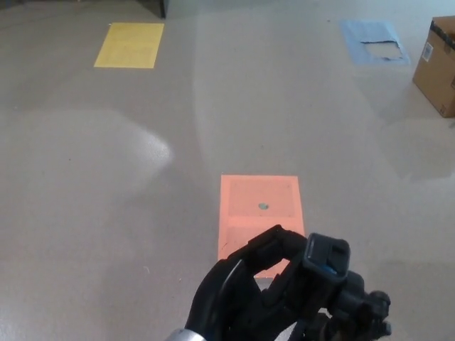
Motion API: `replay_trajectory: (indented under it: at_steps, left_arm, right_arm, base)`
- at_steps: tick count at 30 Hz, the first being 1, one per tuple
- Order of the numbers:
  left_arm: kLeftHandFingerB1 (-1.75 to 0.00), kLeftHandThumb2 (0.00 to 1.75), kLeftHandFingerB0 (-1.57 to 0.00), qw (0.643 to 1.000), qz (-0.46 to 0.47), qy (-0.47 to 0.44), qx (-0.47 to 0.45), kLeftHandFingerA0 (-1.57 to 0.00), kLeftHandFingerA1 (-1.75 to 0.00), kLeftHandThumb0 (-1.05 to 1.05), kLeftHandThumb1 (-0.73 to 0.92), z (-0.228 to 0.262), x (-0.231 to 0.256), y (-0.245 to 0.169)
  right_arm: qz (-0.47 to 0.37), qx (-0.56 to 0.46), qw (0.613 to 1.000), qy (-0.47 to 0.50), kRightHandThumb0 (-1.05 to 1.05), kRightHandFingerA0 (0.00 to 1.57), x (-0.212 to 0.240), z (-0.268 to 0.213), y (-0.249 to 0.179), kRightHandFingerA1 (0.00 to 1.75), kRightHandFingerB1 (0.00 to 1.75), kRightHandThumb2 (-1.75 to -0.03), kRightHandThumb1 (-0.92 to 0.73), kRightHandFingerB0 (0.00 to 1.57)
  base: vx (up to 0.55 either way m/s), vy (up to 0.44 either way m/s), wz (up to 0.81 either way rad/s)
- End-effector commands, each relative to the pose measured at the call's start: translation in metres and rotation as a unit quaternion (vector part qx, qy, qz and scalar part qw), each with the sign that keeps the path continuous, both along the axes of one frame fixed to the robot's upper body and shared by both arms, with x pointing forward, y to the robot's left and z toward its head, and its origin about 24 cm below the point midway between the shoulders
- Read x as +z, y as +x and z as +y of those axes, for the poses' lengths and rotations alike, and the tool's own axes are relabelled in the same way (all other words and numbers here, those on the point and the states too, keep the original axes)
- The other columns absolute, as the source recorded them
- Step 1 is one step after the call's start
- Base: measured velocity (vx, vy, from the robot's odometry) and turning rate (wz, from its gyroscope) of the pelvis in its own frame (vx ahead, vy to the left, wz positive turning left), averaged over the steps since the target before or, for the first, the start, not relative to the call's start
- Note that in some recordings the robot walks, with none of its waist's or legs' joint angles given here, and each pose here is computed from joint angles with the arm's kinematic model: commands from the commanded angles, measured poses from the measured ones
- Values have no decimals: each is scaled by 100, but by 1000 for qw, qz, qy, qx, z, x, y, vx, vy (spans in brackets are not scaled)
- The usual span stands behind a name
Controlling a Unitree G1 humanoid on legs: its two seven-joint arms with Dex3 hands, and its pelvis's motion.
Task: A phone stand is kept on the floor and the robot uses both its hands to grab it and uses its left hand to extend the phone stand by pulling it upwards
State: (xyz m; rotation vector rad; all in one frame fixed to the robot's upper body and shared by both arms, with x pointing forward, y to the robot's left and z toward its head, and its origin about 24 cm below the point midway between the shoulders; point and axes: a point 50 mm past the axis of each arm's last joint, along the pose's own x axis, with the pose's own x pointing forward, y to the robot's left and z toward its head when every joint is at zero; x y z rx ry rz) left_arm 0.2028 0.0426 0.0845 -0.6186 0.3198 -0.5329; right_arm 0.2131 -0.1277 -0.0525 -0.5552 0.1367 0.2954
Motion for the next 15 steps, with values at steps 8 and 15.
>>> replay_trajectory:
  at_steps: [8,15]
  left_arm:
    - [-175,57,-61,998,50,-31,19,-74,-175,-25,71,-32,23,0]
    - [-175,55,-55,998,66,-12,13,-68,-175,-24,71,-31,18,-6]
  right_arm:
    - [-39,-73,995,51,-46,77,1,-18,2,109,65,-60,-67,64]
    - [-43,-79,995,45,-43,76,-2,-19,1,105,64,-60,-71,66]
  base:
    - [0,0,0]
    - [0,0,0]
